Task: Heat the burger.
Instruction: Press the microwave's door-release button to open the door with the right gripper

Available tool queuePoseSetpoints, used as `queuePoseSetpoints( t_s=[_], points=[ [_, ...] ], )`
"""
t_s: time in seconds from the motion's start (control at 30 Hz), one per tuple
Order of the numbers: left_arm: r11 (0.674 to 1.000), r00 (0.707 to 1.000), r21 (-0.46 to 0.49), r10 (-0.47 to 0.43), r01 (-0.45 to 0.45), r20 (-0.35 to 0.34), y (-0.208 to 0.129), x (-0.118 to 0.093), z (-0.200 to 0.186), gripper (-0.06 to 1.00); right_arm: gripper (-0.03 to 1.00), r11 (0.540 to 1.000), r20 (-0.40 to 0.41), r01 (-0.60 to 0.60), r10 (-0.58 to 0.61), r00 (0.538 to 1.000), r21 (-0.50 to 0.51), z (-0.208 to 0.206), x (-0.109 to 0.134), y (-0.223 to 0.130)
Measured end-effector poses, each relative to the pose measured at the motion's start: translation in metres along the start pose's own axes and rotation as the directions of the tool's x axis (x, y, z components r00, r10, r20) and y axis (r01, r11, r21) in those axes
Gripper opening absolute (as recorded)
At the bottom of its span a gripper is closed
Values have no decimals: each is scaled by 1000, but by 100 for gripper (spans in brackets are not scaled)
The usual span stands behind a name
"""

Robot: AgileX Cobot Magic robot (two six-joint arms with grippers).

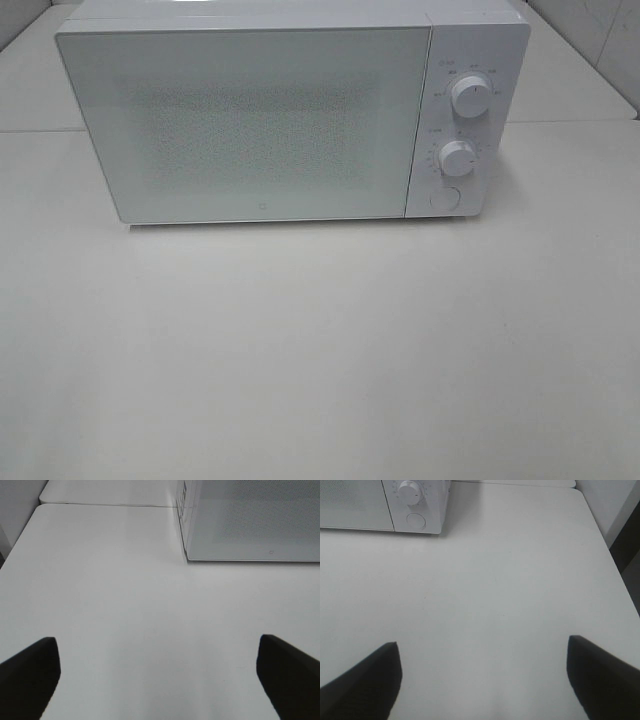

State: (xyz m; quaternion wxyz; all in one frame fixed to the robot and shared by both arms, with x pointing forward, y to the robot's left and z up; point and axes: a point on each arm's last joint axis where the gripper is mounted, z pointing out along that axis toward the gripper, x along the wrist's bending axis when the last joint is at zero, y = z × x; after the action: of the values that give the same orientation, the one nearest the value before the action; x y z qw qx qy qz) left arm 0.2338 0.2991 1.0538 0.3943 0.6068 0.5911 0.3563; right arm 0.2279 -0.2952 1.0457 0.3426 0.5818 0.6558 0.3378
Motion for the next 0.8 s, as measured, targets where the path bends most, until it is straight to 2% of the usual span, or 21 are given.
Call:
queuePoseSetpoints(
  t_s=[0.8],
  points=[
    [1000,1000,0,0,0,0,0,0,0,99,87,999,38,-38,38,999,2,0,-3,0]
  ],
)
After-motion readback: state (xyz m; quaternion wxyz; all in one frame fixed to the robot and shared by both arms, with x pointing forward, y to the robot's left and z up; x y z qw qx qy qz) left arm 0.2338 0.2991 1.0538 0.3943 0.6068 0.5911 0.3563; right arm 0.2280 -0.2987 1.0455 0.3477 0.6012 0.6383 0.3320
